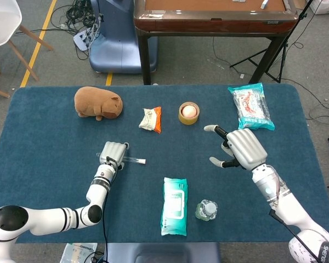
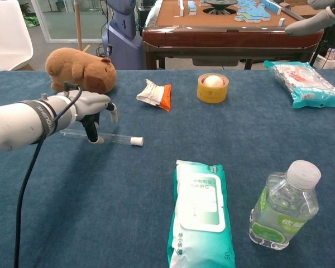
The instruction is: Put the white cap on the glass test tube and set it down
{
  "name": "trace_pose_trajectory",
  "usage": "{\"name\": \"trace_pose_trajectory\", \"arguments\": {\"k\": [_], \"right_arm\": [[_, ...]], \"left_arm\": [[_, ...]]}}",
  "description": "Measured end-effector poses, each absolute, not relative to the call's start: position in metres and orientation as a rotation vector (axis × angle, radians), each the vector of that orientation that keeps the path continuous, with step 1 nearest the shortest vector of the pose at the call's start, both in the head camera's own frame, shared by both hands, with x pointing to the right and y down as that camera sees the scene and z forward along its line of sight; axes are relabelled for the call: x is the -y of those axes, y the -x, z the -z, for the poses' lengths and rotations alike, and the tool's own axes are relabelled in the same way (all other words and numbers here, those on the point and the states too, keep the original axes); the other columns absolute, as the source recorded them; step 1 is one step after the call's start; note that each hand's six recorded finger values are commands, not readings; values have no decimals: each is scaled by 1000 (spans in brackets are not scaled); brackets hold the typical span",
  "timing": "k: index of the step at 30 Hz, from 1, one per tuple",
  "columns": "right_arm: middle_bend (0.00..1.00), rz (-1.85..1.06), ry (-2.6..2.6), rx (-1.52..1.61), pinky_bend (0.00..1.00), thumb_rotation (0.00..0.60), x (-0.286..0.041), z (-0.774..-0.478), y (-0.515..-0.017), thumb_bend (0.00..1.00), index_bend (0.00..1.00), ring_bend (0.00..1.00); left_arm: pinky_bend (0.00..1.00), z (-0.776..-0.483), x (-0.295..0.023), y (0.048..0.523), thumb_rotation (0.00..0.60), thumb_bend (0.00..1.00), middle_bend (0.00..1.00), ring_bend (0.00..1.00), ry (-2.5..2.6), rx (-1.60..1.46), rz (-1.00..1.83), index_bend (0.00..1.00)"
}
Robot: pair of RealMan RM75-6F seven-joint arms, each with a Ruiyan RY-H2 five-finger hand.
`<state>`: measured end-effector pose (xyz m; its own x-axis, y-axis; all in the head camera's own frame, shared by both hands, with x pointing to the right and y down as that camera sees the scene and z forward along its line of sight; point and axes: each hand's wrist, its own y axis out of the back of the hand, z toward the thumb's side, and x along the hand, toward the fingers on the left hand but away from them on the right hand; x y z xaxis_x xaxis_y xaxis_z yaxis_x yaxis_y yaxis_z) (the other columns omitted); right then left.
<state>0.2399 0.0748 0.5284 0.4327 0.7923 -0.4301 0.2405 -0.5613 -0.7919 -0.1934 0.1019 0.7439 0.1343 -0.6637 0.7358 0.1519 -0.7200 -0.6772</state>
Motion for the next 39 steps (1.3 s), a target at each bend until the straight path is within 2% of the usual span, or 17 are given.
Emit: {"name": "trace_pose_trajectory", "arguments": {"k": [7,10,14,17,18,20,25,33,39], "right_arm": [[965,-1192,1950,880,1000,600,-73,-527,-276,207,230,1000],[894,-1262,1908,899,1000,600,-76,-531,-299,207,200,957],[684,-1343,1829,941,970,600,-83,-535,-334,207,192,737],[519,-1400,1763,958,809,600,-92,-537,-361,207,192,556],[479,-1413,1744,962,738,600,-94,-537,-368,207,192,487],[453,-1436,1702,974,671,600,-100,-537,-382,207,192,423],[446,-1497,1635,988,658,600,-123,-542,-411,207,192,408],[433,-1536,1579,1036,658,600,-156,-544,-438,207,192,400],[433,-1553,1586,1032,658,600,-176,-550,-444,207,192,399]], "left_arm": [[1000,-707,-90,210,600,274,996,995,1834,-610,1590,262],[1000,-680,-80,233,600,274,911,904,1806,-681,1543,269],[1000,-648,-75,274,600,274,764,760,1741,-782,1491,269],[959,-628,-81,309,600,274,659,655,1693,-855,1471,269],[907,-621,-87,322,600,274,615,607,1676,-878,1468,269],[810,-614,-97,340,600,274,546,528,1653,-907,1467,269],[632,-596,-131,384,600,274,442,420,1584,-980,1485,267],[585,-574,-187,426,600,274,418,396,1534,-1097,1482,267],[568,-564,-217,429,600,274,418,396,1508,-1095,1472,273]]}}
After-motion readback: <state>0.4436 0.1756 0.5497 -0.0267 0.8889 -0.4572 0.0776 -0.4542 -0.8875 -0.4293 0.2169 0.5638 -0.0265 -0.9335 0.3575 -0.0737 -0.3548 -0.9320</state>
